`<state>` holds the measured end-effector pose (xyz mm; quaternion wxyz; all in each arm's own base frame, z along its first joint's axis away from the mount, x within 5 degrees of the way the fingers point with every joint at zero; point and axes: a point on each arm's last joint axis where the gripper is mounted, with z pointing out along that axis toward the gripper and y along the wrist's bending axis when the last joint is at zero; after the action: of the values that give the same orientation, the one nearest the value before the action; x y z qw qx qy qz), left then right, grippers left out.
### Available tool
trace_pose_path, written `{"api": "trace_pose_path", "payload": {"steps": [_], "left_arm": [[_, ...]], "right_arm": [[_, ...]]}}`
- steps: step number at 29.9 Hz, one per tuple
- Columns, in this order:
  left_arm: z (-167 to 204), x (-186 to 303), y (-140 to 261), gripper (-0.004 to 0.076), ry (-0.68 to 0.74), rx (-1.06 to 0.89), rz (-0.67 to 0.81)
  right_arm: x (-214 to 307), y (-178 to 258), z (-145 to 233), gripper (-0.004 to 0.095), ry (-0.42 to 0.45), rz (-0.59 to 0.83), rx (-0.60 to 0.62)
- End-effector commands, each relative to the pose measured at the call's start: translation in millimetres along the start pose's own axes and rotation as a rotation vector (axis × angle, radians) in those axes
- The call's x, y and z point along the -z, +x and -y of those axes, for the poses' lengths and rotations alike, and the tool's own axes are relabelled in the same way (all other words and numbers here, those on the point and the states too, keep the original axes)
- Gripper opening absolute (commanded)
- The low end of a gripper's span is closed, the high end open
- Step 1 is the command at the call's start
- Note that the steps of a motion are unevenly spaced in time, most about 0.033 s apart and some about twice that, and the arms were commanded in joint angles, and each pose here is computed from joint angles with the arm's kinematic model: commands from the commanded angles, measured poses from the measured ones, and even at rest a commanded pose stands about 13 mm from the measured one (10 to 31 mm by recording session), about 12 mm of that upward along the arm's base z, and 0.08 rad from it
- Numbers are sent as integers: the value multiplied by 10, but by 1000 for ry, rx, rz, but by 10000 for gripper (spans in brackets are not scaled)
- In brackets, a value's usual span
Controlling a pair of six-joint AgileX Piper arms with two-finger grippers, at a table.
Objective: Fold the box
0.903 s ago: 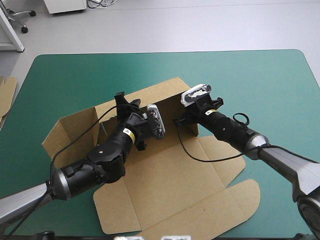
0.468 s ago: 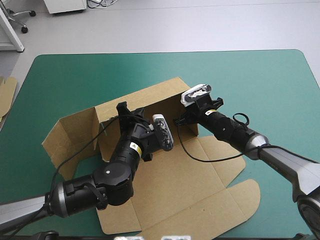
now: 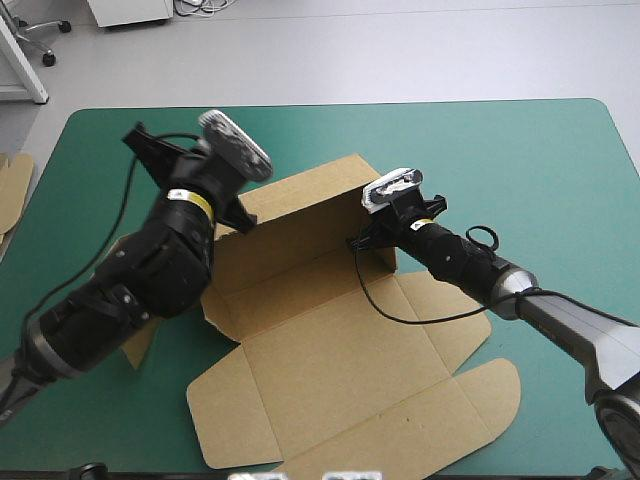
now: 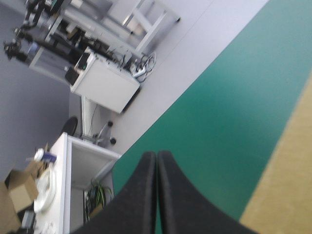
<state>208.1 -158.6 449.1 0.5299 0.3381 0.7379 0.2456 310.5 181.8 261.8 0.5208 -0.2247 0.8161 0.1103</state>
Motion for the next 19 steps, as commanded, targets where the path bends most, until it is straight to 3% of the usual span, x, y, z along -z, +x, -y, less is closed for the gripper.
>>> {"api": "trace_pose_path", "payload": {"steps": [1,8,16,19], "left_arm": [[-627,-14,94,-8,-123,132,1],[-1485,-350,774,-8,-160,529,-197],[-1693,-858,1527,-8,10,756,-374],[-1698,-1006,1632,-8,17,747,-394]], "right_arm": [[113,-211,82,-22,28,79,6],[136,-191,206,-22,27,47,-12],[382,-390,490,-9,-35,1,-112],[526,-527,655,-9,-5,-12,-111]]}}
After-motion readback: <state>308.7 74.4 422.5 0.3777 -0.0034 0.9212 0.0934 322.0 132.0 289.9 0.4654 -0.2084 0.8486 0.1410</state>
